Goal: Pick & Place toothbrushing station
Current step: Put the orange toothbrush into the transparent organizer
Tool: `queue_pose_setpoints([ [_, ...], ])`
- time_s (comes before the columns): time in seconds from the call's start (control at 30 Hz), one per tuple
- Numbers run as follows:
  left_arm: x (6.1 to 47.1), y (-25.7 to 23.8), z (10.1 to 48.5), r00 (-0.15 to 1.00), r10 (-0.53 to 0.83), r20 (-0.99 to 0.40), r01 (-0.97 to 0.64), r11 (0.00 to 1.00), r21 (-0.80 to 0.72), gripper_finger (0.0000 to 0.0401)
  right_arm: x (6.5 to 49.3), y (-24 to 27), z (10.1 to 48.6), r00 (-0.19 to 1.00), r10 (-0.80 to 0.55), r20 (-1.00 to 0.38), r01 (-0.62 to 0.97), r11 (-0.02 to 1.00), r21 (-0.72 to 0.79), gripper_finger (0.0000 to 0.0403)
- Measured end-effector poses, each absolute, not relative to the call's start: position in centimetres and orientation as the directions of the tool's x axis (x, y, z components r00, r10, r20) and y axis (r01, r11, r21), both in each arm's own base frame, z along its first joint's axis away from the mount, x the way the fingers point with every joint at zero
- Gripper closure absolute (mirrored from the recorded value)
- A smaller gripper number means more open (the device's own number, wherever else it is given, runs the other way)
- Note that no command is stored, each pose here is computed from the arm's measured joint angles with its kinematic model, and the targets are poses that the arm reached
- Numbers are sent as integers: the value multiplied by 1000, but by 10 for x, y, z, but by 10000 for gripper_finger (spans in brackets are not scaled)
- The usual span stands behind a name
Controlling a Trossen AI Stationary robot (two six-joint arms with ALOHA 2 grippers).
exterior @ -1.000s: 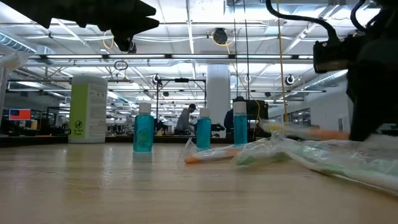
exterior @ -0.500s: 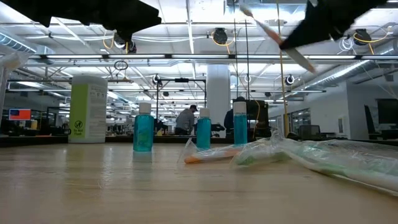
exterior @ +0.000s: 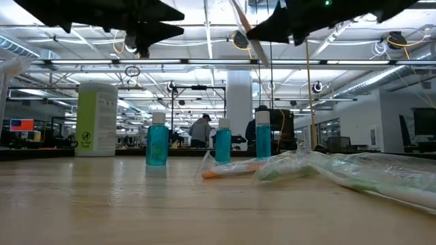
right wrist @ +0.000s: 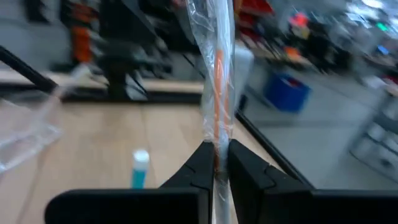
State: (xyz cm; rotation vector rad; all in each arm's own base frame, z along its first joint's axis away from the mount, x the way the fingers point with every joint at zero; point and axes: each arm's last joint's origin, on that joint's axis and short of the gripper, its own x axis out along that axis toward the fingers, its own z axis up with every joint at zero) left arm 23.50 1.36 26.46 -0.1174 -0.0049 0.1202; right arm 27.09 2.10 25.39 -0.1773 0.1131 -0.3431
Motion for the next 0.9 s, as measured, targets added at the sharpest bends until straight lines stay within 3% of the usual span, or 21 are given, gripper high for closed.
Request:
queue_pose_setpoints([
  [0.2,251,17,267,982,57,178,-51,998,-40,126,270,-2,253,987,-158,8,157,976,-150,384],
  [0.37,262,19,269,957,50,284,-59,998,22,119,269,-10,250,991,-137,-5,135,980,-146,384],
  [0.6,299,24,282,985,21,172,-30,998,48,141,271,-18,243,991,-130,-44,123,982,-147,384],
  [0.9,321,25,297,986,-25,166,8,995,103,146,271,-18,242,990,-132,-59,122,982,-147,383],
])
